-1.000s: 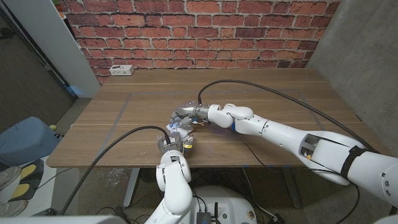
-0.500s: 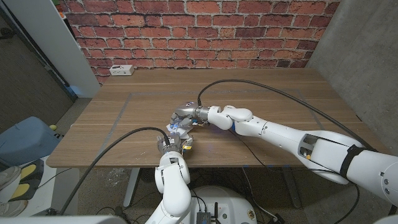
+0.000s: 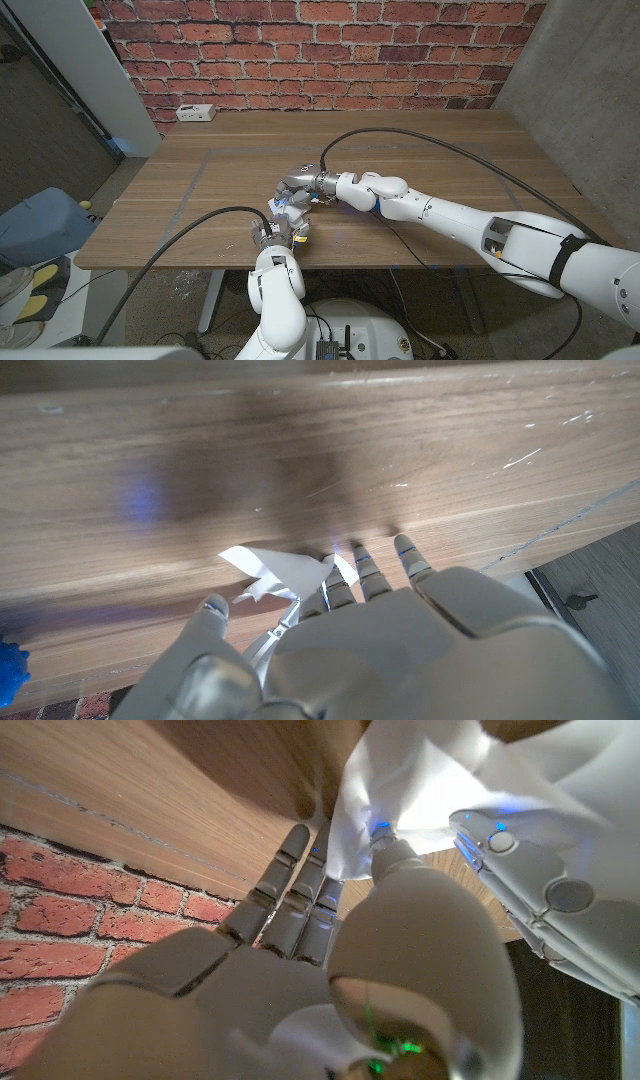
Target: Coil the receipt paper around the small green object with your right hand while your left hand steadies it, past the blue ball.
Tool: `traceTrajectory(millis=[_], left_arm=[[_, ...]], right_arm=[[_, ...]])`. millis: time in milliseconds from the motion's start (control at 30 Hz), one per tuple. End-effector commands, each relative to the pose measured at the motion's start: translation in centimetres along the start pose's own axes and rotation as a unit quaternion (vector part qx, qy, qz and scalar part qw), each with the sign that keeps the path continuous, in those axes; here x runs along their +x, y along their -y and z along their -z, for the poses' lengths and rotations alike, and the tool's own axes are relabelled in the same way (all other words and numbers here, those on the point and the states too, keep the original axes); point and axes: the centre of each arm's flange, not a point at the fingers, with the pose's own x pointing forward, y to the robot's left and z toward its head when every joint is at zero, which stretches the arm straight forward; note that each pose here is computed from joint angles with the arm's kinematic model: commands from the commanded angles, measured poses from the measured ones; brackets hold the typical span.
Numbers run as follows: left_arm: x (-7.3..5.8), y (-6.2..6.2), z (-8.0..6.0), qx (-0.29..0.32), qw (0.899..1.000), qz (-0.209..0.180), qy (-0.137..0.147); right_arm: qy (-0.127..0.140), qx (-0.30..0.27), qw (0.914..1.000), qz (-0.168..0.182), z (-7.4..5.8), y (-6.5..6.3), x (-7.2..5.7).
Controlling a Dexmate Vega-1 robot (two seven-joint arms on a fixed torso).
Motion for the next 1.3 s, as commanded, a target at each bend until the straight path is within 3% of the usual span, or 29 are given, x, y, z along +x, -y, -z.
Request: traceTrajectory(millis=[33,333,733,967,1200,1300], left_arm=[[-0.2,0.0,0.0,0.002,1.0,-0.005,0.002],[-0.3,-0.1,0.0,0.004,1.0,-0.009,0.002],[-0.7,-0.2,0.0,-0.001,0.999,-0.03,0.011],[-1.2,-0.3,0.3,-0.018,0.996,-0.09,0.025],[-2.0,-0.3,0.8,-0.044,0.98,-0.186,0.056],[-2.0,-0.4,1.1,-0.062,0.978,-0.189,0.062]], right_arm=[[-0.014,0.022,0.9996,0.014,0.5,0.8,-1.0],[0.01,0.095,0.9951,0.028,1.4,1.5,-1.8],[0.04,0.223,0.9707,0.078,3.4,2.4,-2.7],[0.042,0.279,0.9527,0.113,4.5,2.7,-3.2],[0.042,0.331,0.9331,0.134,5.5,2.9,-3.4],[0.042,0.352,0.924,0.144,6.0,2.9,-3.6]])
